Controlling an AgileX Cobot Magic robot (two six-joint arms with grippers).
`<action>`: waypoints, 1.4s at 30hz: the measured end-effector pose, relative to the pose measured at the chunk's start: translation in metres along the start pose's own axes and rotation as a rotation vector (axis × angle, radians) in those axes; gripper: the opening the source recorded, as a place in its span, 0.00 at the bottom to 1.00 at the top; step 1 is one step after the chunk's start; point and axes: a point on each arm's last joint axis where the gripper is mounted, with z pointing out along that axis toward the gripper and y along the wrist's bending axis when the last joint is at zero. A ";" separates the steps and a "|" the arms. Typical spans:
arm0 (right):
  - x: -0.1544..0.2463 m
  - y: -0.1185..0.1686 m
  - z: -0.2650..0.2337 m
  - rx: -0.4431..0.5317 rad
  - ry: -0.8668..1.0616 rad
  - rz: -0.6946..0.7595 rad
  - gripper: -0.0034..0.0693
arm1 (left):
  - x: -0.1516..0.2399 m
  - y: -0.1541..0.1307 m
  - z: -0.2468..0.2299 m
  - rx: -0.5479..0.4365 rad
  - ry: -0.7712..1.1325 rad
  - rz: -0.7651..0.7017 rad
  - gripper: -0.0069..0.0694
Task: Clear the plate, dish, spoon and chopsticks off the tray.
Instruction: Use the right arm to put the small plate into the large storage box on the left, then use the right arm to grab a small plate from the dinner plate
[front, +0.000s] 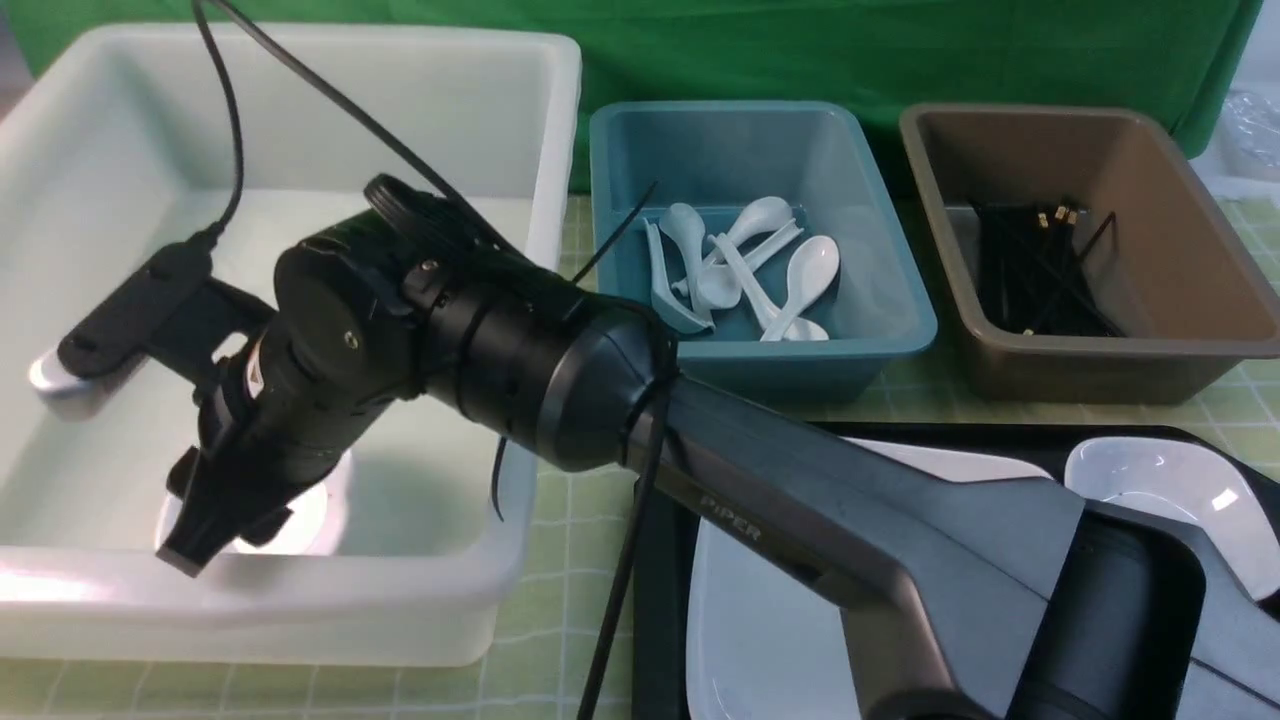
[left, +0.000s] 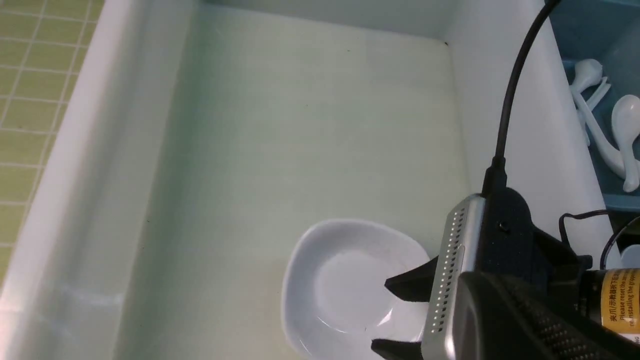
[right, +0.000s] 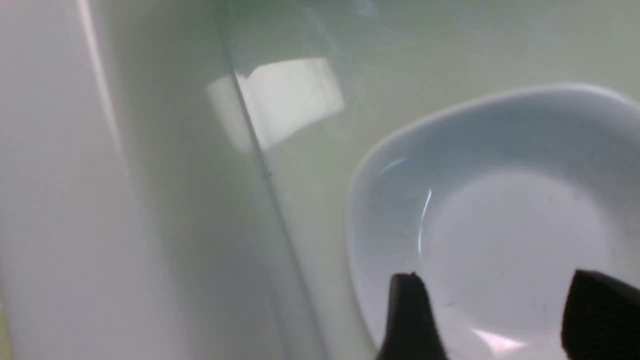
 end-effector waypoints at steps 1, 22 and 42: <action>0.001 0.000 -0.005 0.005 0.022 0.001 0.70 | 0.000 0.000 0.000 0.002 0.000 0.000 0.09; 0.114 -0.098 -0.325 0.568 0.150 0.361 0.08 | 0.035 -0.145 0.056 0.617 0.284 0.447 0.09; 0.363 -0.092 -0.229 0.580 0.444 0.491 0.79 | 0.094 -0.226 0.137 0.651 0.443 0.580 0.09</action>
